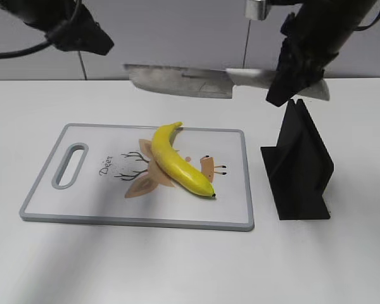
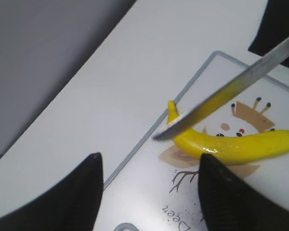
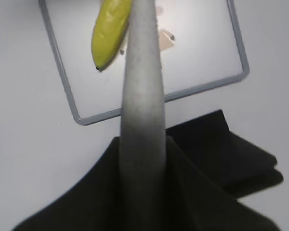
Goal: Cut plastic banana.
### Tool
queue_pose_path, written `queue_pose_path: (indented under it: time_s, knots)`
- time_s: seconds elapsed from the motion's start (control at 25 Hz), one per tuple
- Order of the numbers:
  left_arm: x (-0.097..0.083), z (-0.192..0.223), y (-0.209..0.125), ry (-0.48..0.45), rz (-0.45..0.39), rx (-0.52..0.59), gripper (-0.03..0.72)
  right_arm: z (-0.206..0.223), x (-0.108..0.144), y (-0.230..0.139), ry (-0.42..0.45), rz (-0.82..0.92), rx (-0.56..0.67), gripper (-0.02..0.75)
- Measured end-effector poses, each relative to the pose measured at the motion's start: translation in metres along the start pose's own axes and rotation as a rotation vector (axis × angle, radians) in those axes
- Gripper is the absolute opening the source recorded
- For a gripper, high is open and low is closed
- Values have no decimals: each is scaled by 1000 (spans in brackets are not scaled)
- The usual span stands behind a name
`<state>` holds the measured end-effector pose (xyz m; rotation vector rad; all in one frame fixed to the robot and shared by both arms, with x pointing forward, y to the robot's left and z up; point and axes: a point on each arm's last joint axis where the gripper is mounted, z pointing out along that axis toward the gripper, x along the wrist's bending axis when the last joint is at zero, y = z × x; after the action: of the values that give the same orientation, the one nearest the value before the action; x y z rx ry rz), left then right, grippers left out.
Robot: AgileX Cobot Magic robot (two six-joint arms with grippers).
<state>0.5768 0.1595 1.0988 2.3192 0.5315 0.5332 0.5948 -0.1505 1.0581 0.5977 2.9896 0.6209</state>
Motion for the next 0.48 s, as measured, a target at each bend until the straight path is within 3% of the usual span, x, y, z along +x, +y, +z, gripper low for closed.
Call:
queue_pose_path:
  time_s: [0.2, 0.48]
  knots:
    - [8, -26, -4, 105, -178, 45, 597, -23, 6, -3, -70, 212, 8, 178]
    - [15, -63, -17, 311, -384, 199, 591, -65, 26, -1, -119, 508, -94, 178]
